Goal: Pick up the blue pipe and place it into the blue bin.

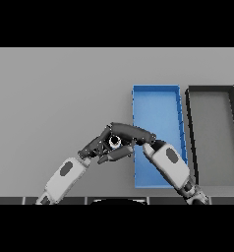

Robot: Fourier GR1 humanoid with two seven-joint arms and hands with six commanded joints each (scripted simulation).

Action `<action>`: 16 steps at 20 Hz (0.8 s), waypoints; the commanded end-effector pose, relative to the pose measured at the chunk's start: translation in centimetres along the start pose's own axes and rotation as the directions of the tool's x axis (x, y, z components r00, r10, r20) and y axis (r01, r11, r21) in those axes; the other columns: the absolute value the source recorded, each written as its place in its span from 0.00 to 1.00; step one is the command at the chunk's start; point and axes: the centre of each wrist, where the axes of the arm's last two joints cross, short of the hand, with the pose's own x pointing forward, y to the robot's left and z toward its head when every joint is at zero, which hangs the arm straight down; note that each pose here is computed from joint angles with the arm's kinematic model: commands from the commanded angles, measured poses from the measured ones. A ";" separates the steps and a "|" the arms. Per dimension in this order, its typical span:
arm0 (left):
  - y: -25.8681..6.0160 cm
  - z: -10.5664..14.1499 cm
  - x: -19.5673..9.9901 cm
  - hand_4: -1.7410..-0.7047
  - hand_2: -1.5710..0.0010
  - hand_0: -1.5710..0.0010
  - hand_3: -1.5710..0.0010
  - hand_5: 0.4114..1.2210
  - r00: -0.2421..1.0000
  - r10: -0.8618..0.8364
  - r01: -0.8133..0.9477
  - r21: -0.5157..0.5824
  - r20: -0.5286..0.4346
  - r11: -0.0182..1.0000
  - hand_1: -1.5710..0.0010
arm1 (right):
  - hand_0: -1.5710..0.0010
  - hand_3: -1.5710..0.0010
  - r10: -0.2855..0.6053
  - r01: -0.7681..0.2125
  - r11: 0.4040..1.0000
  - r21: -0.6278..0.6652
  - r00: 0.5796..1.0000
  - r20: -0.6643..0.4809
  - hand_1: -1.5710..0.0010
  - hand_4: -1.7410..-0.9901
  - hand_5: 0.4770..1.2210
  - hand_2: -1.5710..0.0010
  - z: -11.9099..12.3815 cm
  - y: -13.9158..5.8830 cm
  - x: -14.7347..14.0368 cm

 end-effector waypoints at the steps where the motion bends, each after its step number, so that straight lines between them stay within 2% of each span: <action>1: 0.2 0.1 -0.2 0.02 0.10 0.09 0.63 0.99 1.000 -0.013 0.013 0.000 -0.006 1.000 0.09 | 0.09 0.12 0.021 -0.021 1.000 -0.007 1.000 -0.005 0.09 0.38 0.72 0.09 0.2 0.0 0.0; 4: 0.4 0.4 -0.1 0.01 0.05 0.05 0.66 1.00 0.998 -0.055 0.055 -0.007 -0.010 0.998 0.07 | 0.05 0.06 0.056 -0.057 0.998 0.008 0.998 0.009 0.05 0.36 0.85 0.05 0.2 0.6 0.1; 6: 0.4 0.2 -0.3 0.01 0.03 0.05 0.68 1.00 0.998 -0.069 0.069 -0.018 -0.012 0.997 0.14 | 0.03 0.04 0.032 -0.031 0.999 0.022 0.999 -0.010 0.03 0.36 0.91 0.03 0.1 0.8 -0.1; 7: 0.2 0.4 -0.3 0.10 0.14 0.09 0.66 1.00 0.997 -0.071 0.071 -0.035 -0.003 0.997 0.22 | 0.02 0.03 0.015 -0.015 0.999 0.031 1.000 0.000 0.02 0.35 0.93 0.02 0.1 0.8 -0.1; 8: 0.6 0.3 -0.1 0.19 0.21 0.10 0.67 1.00 0.996 -0.092 0.091 -0.054 -0.016 0.994 0.24 | 0.02 0.03 0.015 -0.015 1.000 0.023 1.000 0.014 0.02 0.35 0.94 0.02 0.3 0.8 -0.2; 10: 0.9 0.2 -0.1 0.38 0.48 0.38 0.79 1.00 0.995 -0.099 0.097 -0.080 -0.022 0.992 0.49 | 0.01 0.02 0.027 -0.027 0.999 0.022 1.000 0.015 0.01 0.35 0.96 0.01 0.0 0.8 0.2; 11: 1.1 0.2 -0.2 0.47 0.58 0.50 0.83 1.00 0.993 -0.111 0.107 -0.108 -0.036 0.988 0.59 | 0.01 0.01 0.030 -0.030 0.999 0.024 1.000 0.000 0.01 0.35 0.97 0.01 -0.1 0.7 0.2; 13: 1.5 0.5 -0.4 0.61 0.73 0.68 0.89 0.95 0.990 -0.132 0.124 -0.134 -0.050 0.983 0.74 | 0.01 0.01 0.026 -0.026 0.999 0.018 1.000 0.000 0.01 0.34 0.98 0.01 0.1 0.9 0.1; 16: 1.6 0.6 -0.1 0.76 0.86 0.84 0.94 0.68 0.984 -0.172 0.165 -0.119 -0.053 0.979 0.87 | 0.00 0.00 0.005 -0.006 1.000 0.015 0.999 0.043 0.00 0.34 0.99 0.00 0.0 1.1 0.0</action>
